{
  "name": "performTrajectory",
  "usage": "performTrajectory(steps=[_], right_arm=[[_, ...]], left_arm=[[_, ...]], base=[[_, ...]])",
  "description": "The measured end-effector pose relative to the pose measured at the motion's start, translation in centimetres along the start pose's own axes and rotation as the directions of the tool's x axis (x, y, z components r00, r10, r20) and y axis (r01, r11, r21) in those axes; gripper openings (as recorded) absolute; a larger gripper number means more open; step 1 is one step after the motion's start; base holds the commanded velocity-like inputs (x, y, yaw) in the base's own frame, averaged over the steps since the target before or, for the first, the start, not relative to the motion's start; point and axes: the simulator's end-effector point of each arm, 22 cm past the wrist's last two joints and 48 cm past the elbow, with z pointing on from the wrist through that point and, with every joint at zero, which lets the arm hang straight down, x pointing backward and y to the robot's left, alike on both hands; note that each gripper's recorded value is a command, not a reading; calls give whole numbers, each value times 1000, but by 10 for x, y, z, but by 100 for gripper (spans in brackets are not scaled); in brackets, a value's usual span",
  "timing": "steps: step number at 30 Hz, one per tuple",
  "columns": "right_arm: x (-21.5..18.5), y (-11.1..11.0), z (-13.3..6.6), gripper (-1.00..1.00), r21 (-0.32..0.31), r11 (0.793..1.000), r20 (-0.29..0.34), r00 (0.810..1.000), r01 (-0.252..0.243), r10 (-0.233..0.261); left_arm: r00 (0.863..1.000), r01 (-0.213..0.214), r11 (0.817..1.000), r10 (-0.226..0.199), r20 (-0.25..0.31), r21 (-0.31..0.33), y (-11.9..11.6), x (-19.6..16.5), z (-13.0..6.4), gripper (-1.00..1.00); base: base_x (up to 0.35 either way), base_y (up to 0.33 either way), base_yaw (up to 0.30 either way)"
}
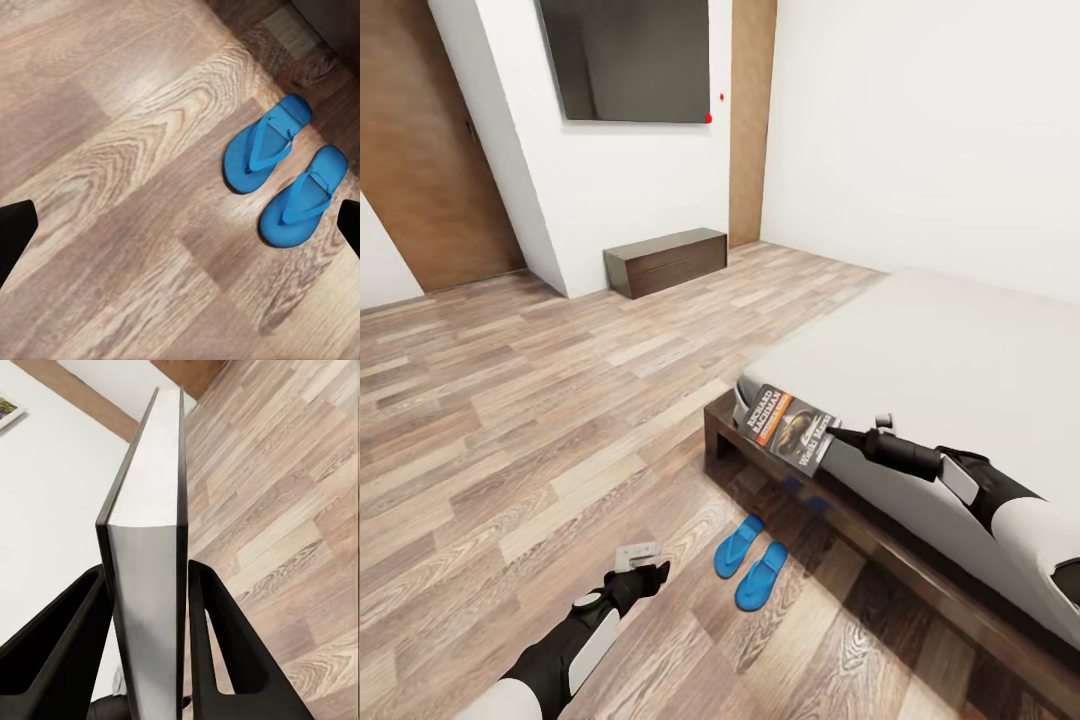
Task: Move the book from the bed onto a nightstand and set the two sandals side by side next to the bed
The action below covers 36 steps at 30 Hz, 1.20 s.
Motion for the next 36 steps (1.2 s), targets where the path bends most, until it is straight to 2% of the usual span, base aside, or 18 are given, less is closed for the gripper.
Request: performTrajectory(steps=[6,10,12,19,36], right_arm=[[1,-3,0,-100,13,1000,0,1000,0,0],[2,-15,1,-100,68,998,-2,1000,-1,1],[6,-16,9,-100,76,997,-7,1000,-6,6],[13,-11,27,-100,68,998,-10,1000,6,-5],[14,-11,28,-100,69,998,-9,1000,12,-11]], left_arm=[[1000,0,1000,0,-1,1,-1,0,0,100],[1000,1,1000,-1,-1,1,-1,0,0,100],[1000,1,1000,-1,-1,0,0,0,0,100],[1000,1,1000,-1,0,1,-1,0,0,100],[1000,1,1000,-1,-4,8,-5,1,0,100]], base=[[0,0,163],[0,0,276],[0,0,280],[0,0,281],[0,0,281]])
